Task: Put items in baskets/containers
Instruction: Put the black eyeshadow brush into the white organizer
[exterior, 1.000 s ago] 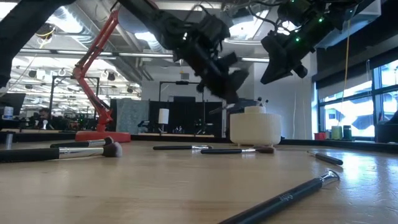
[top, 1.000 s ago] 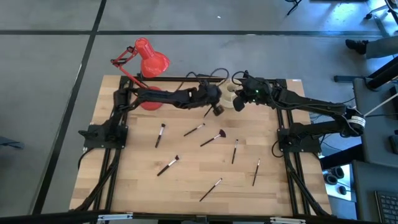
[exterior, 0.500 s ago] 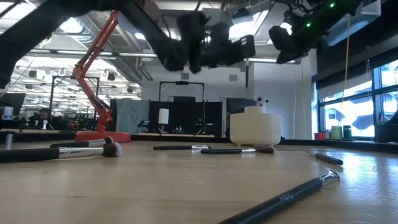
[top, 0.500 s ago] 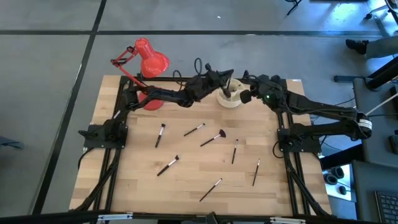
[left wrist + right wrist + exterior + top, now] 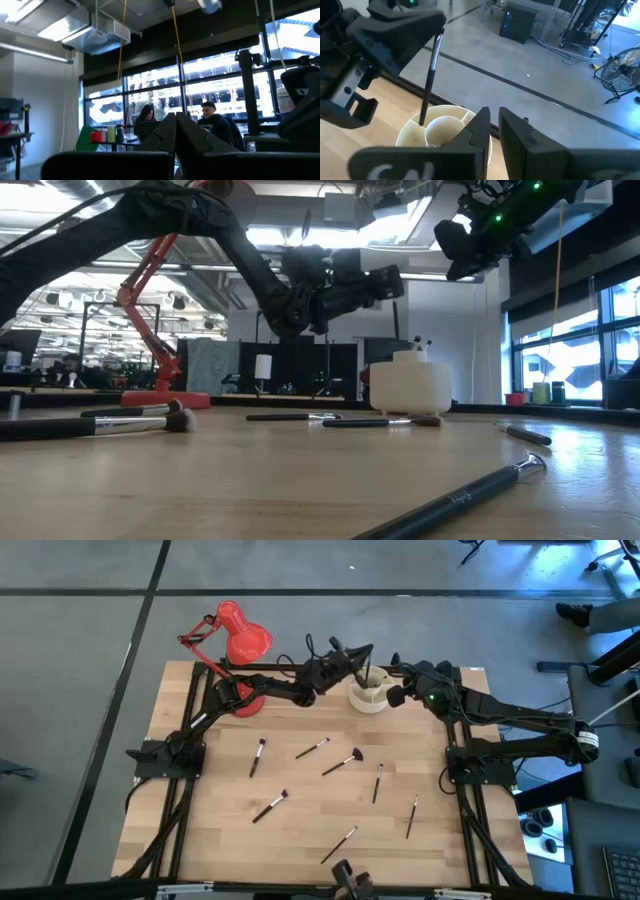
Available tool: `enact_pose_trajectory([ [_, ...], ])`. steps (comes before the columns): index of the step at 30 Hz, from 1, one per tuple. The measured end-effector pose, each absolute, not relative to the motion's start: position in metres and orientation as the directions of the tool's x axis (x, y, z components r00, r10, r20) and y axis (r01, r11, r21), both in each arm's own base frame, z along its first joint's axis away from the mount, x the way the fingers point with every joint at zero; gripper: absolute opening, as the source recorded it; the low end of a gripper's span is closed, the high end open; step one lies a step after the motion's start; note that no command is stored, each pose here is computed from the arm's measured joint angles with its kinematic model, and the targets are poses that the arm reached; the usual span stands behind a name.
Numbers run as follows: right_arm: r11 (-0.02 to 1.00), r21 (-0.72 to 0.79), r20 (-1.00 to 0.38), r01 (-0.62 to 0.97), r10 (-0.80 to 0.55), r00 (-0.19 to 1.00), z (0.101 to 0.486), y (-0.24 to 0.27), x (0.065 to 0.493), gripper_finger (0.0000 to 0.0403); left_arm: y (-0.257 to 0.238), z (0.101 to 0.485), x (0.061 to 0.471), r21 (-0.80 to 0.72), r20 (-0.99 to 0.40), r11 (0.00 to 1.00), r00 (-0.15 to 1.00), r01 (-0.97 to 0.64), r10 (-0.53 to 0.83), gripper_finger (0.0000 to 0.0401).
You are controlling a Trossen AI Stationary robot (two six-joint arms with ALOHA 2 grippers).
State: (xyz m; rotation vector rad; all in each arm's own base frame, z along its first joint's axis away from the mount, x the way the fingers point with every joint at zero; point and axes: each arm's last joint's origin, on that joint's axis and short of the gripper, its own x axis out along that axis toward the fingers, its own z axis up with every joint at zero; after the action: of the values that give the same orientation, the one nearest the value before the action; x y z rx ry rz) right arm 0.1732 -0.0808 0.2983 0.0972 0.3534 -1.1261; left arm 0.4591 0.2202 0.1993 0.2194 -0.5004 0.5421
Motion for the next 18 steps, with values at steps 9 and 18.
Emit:
enact_pose_trajectory([
  [9,0.434,-0.111,-0.33,0.894,-0.864,0.379,0.2977,-0.0807,0.1729,0.0042,0.22,0.1991,0.4686,0.214,0.436,0.812,0.797,-0.543,0.418,0.0002],
  [18,0.434,-0.11,-0.33,0.894,-0.865,0.379,0.2977,-0.0808,0.173,0.0042,0.224,0.1954,0.4678,0.224,0.431,0.793,0.787,-0.567,0.441,0.0003],
])
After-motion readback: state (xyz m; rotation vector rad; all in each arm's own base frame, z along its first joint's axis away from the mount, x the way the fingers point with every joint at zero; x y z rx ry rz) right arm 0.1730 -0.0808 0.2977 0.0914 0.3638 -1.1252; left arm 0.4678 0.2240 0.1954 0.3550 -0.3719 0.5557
